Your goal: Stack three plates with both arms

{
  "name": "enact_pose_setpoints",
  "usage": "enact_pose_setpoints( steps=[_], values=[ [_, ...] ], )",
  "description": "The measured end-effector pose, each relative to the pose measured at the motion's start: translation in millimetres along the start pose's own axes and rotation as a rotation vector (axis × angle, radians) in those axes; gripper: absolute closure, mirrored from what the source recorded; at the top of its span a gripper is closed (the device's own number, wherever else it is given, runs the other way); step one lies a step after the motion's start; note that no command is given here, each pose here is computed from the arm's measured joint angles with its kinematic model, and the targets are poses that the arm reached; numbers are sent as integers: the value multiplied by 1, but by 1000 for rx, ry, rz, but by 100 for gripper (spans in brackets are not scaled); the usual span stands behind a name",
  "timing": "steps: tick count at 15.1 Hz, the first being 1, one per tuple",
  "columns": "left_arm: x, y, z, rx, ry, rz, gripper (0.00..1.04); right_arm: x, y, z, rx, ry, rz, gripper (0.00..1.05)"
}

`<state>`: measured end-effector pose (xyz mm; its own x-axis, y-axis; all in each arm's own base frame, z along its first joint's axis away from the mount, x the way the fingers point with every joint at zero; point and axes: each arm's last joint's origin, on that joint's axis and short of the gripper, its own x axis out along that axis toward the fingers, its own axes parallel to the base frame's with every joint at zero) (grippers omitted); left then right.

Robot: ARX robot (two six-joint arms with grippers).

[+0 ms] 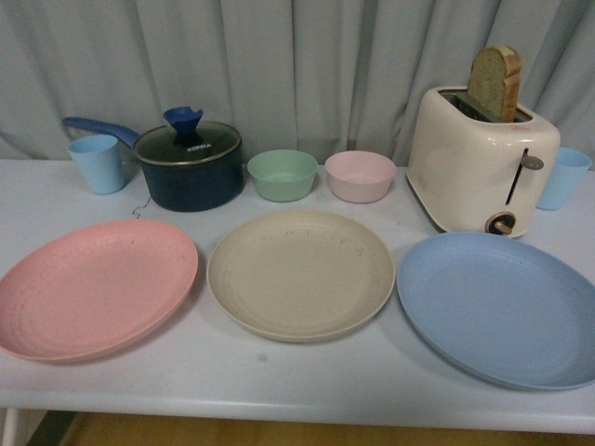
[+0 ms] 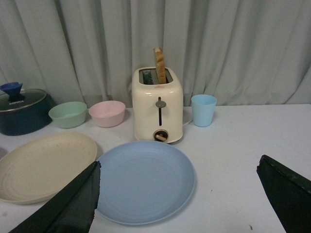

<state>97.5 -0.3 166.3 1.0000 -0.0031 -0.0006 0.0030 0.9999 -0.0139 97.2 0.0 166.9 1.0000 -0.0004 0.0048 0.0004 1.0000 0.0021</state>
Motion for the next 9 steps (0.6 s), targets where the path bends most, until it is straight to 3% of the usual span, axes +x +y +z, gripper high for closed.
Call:
enact_pose_setpoints(
  steps=[9],
  values=[
    [0,0,0,0,0,0,7,0,0,0,0,0,0,6]
  ],
)
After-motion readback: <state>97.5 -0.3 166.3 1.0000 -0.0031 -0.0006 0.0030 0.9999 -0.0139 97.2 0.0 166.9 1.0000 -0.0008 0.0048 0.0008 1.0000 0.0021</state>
